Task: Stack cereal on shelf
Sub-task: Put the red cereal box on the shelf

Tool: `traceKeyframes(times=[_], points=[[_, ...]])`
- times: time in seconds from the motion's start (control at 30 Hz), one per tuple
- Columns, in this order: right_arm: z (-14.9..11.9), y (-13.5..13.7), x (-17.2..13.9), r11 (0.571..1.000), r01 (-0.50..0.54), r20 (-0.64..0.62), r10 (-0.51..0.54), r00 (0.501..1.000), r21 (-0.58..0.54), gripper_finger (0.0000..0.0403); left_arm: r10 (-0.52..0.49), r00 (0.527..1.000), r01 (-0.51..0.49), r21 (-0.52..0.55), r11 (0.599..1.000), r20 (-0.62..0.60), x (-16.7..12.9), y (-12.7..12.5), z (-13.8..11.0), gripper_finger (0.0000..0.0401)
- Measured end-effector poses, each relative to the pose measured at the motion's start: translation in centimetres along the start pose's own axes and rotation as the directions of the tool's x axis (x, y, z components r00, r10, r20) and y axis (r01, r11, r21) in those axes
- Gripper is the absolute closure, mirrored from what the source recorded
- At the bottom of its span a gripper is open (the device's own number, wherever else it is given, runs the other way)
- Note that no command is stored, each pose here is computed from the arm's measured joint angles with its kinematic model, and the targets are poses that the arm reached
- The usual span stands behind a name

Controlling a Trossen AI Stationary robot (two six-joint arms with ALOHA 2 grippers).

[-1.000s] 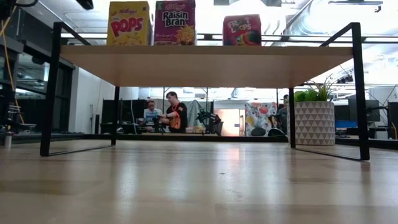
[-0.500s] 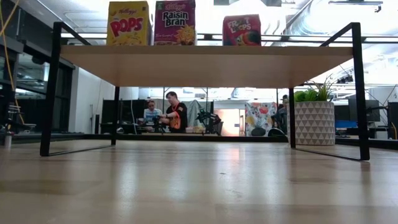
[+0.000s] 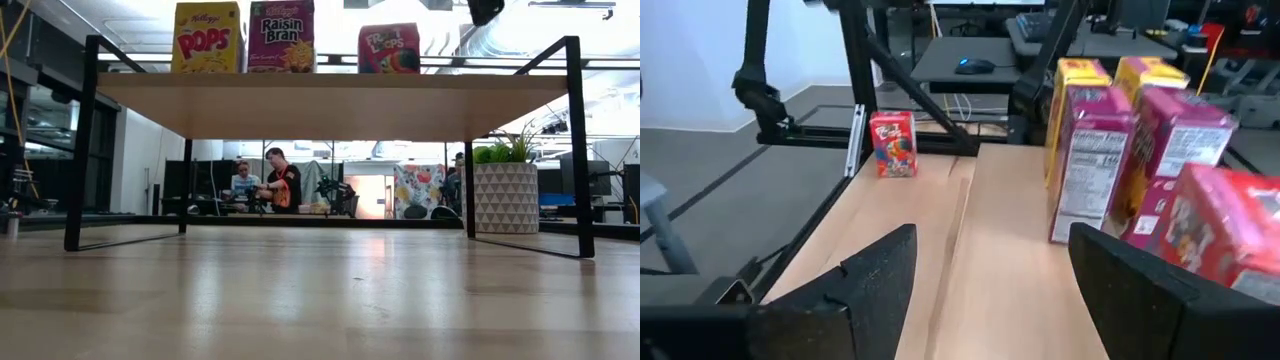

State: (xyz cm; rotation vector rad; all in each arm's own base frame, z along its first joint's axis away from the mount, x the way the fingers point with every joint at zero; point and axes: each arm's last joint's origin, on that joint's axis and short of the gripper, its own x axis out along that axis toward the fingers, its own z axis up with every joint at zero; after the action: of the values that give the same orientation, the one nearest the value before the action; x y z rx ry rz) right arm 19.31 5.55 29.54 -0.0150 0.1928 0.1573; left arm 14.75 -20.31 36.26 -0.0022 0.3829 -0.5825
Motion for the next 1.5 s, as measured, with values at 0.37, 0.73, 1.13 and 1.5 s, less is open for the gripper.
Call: traceKeyframes(times=[0.37,0.73,1.13,1.5], points=[[-0.1,0.7,-0.1,0.999,-0.032,-0.002,0.032,0.999,-0.014,0.0147,-0.221,0.948,0.219,-0.037,0.975,-0.229,-0.2,-3.3,-2.6,0.0181],[-0.1,0.5,-0.1,1.0,0.017,-0.004,-0.017,1.0,-0.017,0.0147,-0.135,0.915,0.159,0.032,0.987,-0.381,1.1,-4.7,-5.2,0.0181],[-0.1,0.5,-0.1,1.0,0.017,-0.005,-0.017,1.0,-0.017,0.0147,-0.119,0.867,0.196,0.112,0.974,-0.483,0.4,-8.1,-8.2,0.0181],[-0.6,0.7,0.7,1.0,0.019,-0.039,-0.019,0.999,-0.016,0.0147,-0.115,0.873,0.219,0.17,0.961,-0.475,0.6,-8.8,-8.6,0.0181]])
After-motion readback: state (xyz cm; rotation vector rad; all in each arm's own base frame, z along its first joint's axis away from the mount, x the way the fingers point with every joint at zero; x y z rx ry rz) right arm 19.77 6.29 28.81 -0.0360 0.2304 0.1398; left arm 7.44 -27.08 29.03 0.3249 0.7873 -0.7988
